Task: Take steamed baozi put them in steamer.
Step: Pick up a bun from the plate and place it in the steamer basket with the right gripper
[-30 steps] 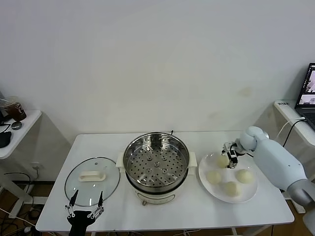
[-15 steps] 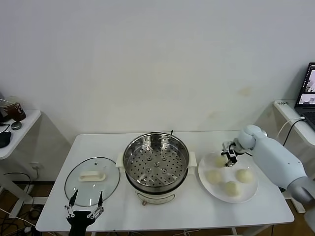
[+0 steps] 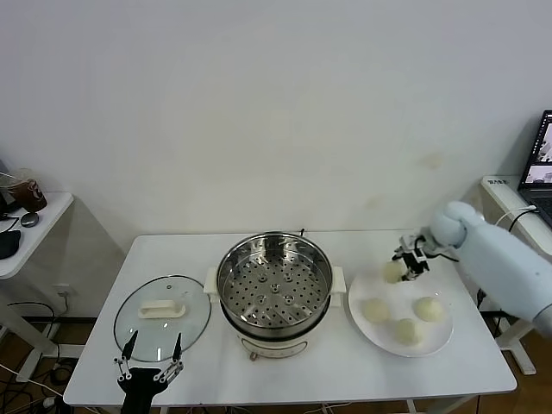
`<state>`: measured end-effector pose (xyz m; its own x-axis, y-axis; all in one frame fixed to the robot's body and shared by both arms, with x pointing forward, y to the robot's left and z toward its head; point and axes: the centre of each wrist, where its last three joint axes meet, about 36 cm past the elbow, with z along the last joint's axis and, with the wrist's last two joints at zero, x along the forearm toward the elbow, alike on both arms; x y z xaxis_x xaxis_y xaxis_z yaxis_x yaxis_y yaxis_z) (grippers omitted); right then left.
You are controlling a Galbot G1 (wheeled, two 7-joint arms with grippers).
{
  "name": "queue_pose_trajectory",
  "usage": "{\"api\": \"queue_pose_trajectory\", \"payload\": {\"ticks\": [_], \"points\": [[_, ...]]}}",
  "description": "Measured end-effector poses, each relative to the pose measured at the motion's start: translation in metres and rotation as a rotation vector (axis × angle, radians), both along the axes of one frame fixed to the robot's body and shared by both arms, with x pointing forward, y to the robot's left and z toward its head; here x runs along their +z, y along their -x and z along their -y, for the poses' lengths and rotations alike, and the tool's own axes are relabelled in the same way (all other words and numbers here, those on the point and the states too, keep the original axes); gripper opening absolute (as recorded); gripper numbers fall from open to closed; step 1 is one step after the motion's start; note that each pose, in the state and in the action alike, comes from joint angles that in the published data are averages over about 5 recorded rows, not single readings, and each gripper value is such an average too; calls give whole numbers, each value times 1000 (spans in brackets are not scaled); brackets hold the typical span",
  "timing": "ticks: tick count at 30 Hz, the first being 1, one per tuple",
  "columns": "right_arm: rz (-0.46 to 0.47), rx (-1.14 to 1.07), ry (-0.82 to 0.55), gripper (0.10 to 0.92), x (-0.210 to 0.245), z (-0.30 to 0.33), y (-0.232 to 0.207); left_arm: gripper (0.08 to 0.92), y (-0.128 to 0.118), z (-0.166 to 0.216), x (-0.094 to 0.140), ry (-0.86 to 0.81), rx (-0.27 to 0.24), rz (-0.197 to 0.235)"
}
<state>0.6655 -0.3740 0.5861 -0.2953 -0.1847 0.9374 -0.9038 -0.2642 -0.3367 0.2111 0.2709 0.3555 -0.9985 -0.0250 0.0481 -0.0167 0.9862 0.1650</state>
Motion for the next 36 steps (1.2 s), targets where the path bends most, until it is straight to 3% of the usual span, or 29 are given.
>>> {"api": "queue_pose_trajectory", "payload": {"ticks": [8, 15, 25, 36], "points": [[70, 173, -77, 535, 84, -57, -6, 823, -3, -1, 7, 9, -3, 20], [76, 374, -94, 536, 114, -144, -10, 823, -6, -3, 13, 19, 12, 41], [51, 688, -11, 545, 98, -270, -3, 823, -3, -9, 22, 12, 35, 56], [63, 929, 134, 556, 47, -323, 2, 823, -1, -10, 25, 11, 48, 62]]}}
